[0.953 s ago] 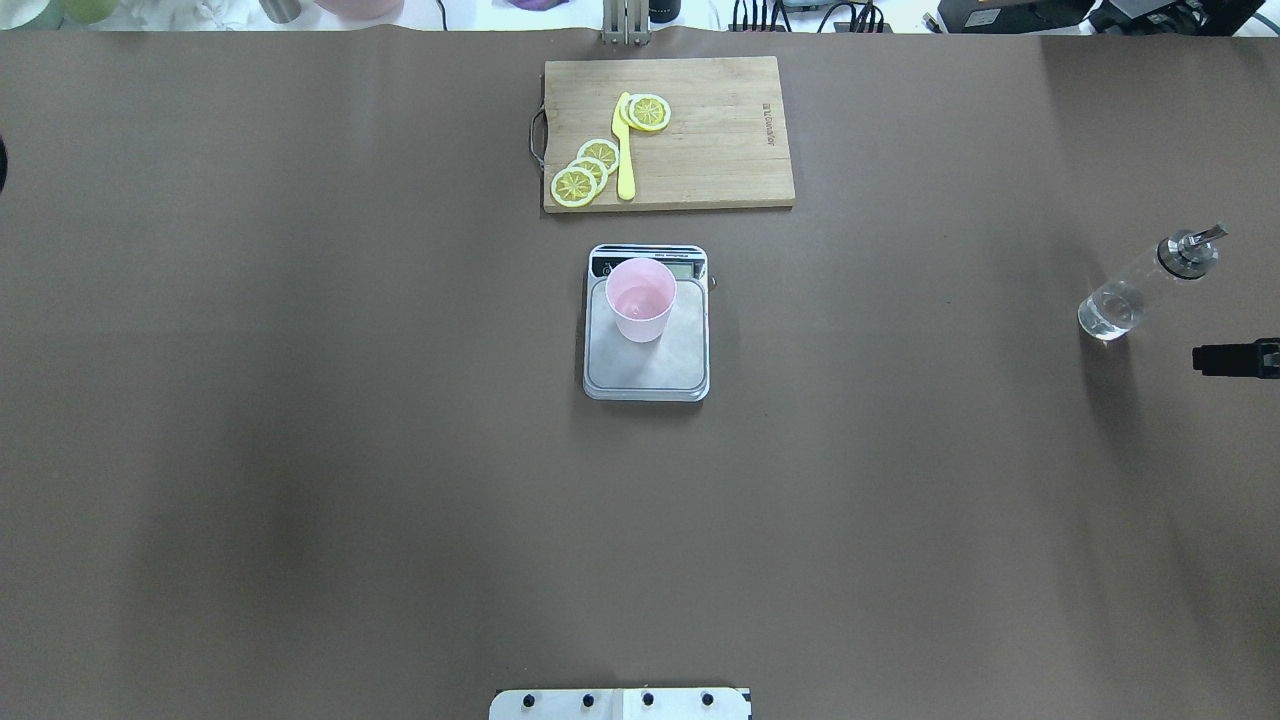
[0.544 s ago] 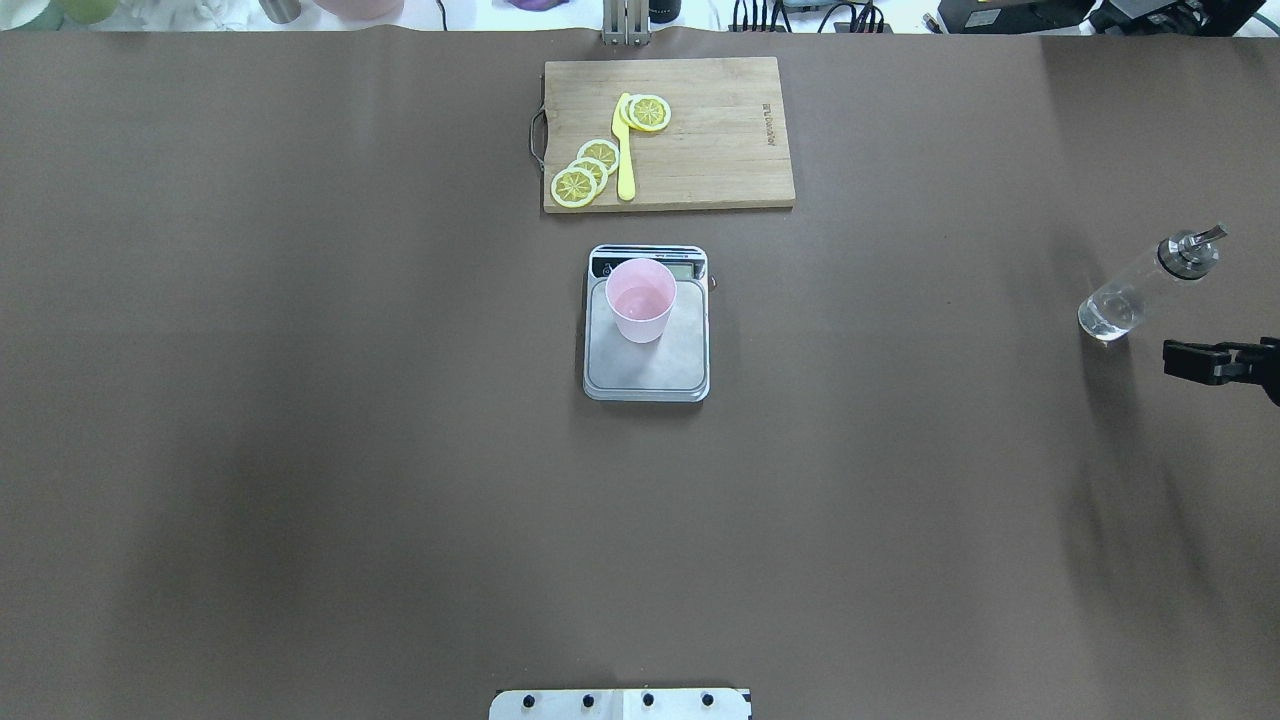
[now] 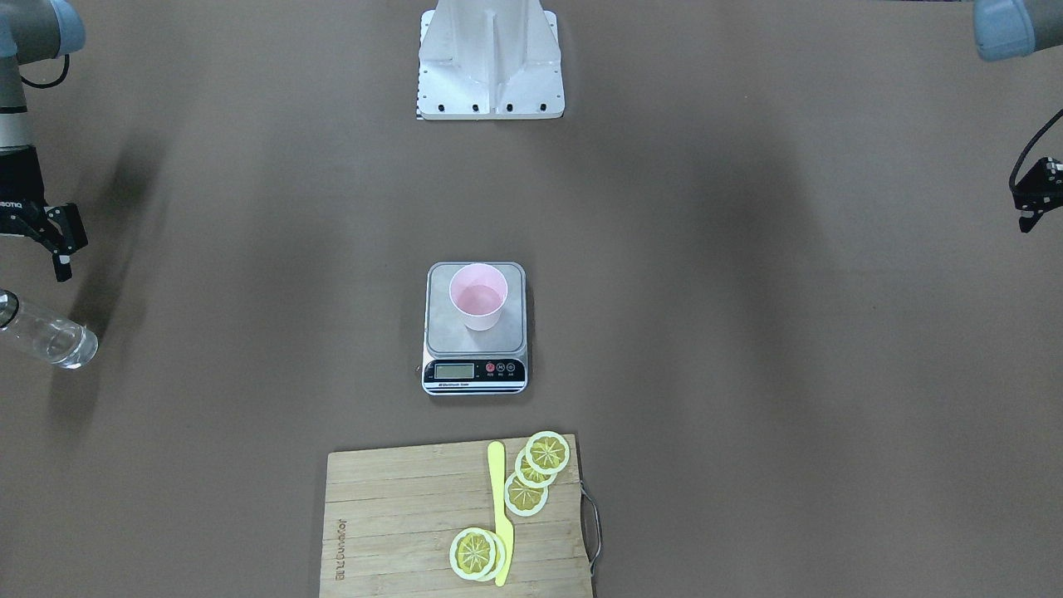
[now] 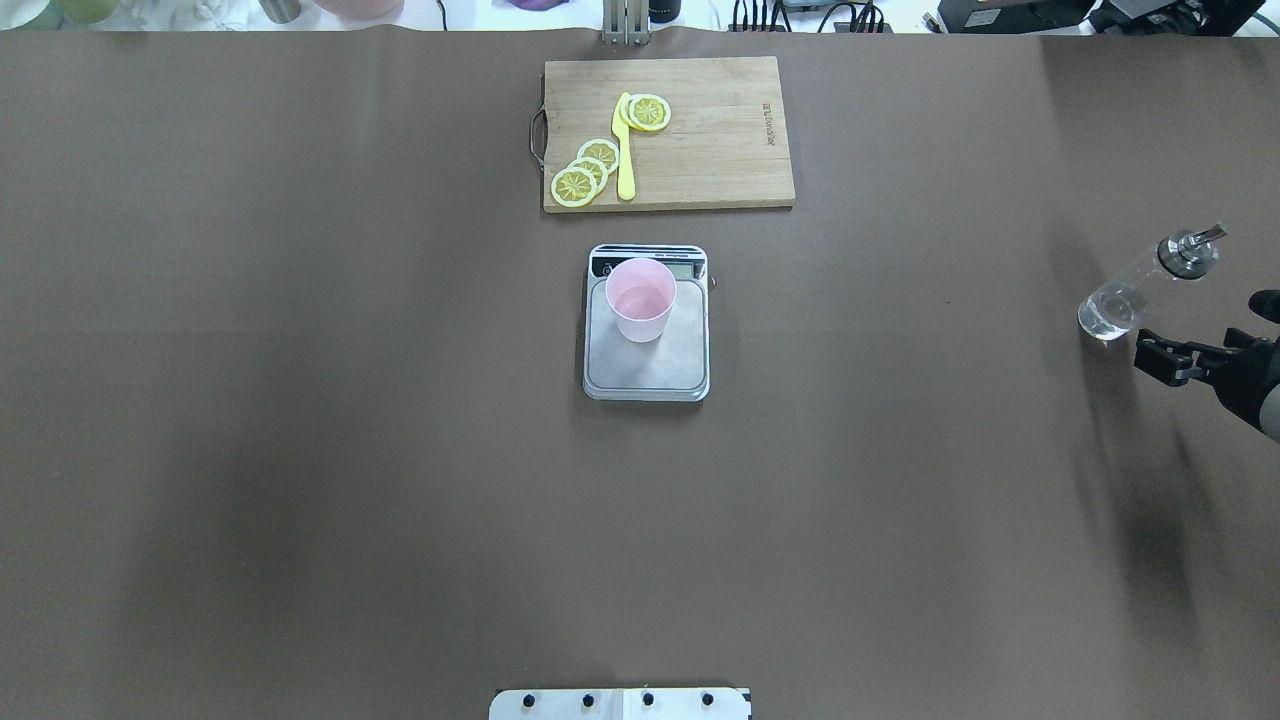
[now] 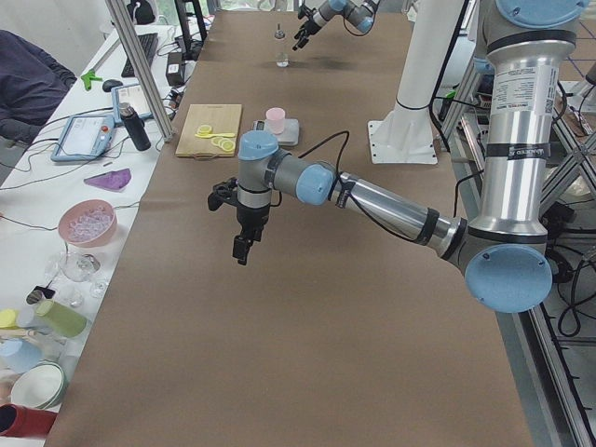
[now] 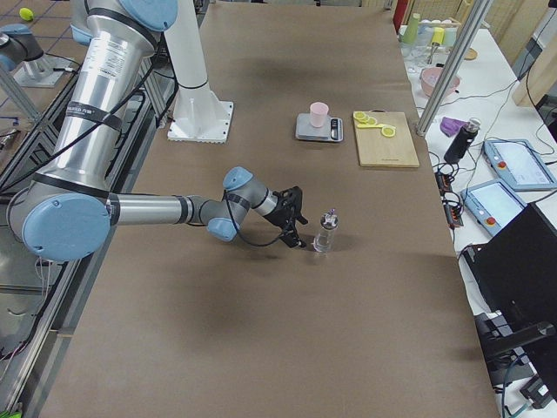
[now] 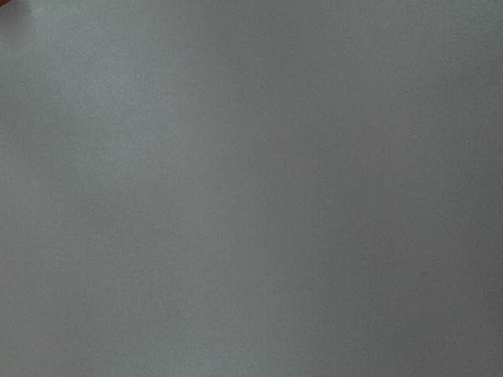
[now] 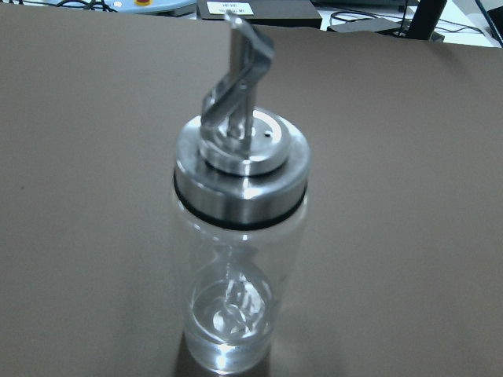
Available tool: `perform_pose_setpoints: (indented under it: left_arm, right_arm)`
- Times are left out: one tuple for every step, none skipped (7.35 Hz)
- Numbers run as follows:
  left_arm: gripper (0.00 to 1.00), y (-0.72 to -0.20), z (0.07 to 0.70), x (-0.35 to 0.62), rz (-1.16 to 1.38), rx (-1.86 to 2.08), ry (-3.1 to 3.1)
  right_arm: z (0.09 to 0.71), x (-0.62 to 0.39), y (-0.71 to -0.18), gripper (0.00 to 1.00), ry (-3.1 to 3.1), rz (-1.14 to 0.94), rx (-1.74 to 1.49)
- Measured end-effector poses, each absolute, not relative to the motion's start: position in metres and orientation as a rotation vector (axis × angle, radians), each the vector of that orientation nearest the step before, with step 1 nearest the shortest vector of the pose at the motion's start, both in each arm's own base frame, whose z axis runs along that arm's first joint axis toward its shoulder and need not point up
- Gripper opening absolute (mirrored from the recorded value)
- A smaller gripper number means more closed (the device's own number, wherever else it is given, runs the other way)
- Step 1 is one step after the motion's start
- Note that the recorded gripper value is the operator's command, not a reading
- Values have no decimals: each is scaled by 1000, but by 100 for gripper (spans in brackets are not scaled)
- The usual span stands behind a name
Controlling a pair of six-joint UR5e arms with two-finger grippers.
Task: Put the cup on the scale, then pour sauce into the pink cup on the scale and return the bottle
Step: 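Move the right gripper to the glass dispenser bottle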
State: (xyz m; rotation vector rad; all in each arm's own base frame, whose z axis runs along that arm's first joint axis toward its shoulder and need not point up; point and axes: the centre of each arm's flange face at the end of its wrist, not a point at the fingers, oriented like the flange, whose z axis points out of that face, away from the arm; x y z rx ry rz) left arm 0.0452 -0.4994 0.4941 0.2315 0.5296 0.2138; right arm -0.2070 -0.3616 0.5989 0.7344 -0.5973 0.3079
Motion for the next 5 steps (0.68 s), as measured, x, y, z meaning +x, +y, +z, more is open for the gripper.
perform_pose_setpoints:
  left_arm:
    - [98,-499,494,45,214,232,530]
    - [98,-500,493,45,214,233,530]
    - [98,-500,493,45,214,234,530]
    - [98,-500,493,45,214,234,530]
    - [98,-500,492,45,215,235,531]
  right_arm:
    - [602,-222,-364,100,-585,331,773]
    - [609,-241,-370,100,-574,348,816]
    - [620,-262,-378,100,-578,362,858]
    - [630,-276,-385,100,-587,369,884]
    - [634,-283,-389,100,-590,372,899]
